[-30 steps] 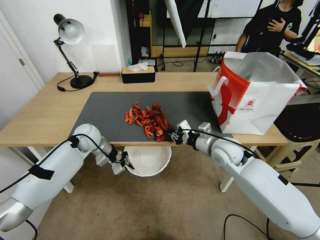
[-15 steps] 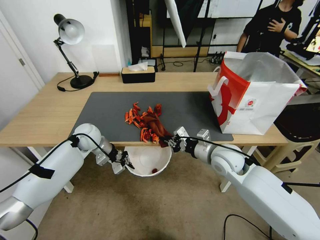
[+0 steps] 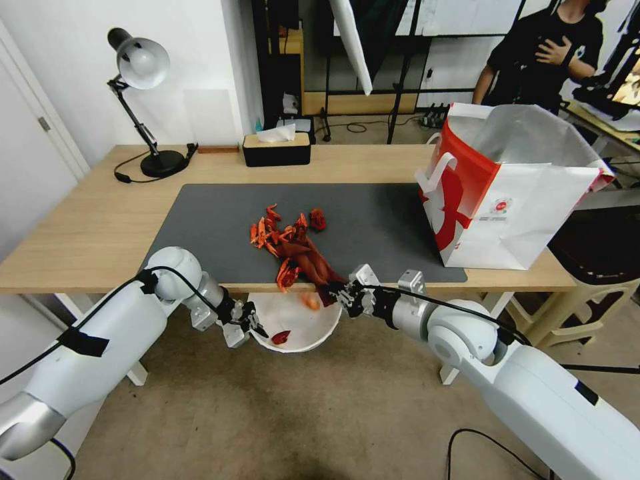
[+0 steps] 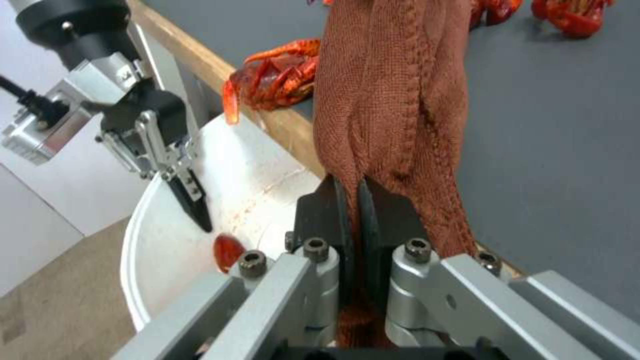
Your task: Sweep shrimp from table into container with towel, then put container into takeout bag.
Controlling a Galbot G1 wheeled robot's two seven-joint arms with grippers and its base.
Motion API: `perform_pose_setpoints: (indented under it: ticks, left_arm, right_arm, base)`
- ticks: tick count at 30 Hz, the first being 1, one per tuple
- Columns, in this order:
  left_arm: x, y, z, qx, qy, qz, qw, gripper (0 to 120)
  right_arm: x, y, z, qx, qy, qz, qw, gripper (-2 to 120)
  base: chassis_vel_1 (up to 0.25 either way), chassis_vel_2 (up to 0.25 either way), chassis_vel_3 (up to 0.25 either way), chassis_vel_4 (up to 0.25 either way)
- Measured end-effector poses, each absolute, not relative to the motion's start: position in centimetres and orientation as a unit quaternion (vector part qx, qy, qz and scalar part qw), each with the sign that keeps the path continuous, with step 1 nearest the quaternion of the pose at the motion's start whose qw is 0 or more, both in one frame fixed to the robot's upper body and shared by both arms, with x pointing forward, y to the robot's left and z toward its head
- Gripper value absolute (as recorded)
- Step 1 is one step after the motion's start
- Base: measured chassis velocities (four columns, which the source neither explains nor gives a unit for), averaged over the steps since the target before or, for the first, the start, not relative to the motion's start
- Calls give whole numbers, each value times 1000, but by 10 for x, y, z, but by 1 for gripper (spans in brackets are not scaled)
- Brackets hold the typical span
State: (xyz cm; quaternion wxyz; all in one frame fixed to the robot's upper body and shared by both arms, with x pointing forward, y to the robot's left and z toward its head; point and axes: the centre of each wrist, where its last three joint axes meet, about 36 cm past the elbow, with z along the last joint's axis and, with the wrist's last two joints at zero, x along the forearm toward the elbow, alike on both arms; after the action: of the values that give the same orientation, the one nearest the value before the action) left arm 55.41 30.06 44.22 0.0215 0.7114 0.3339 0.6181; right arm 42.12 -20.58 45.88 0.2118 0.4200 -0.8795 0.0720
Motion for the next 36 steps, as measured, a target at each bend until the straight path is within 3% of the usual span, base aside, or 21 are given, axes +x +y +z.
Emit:
perform_pose_setpoints:
  ticks: [23, 36]
  left_arm:
    - [555, 307, 446, 708, 336, 620, 17, 0]
    - [553, 308, 443, 710, 337, 618, 15, 0]
  right_arm:
    - [395, -209, 464, 439, -871, 70, 210, 2]
    - [403, -225, 502, 430, -888, 52, 156, 2]
  base:
    - [0, 0, 0, 0]
    - [0, 0, 0, 0]
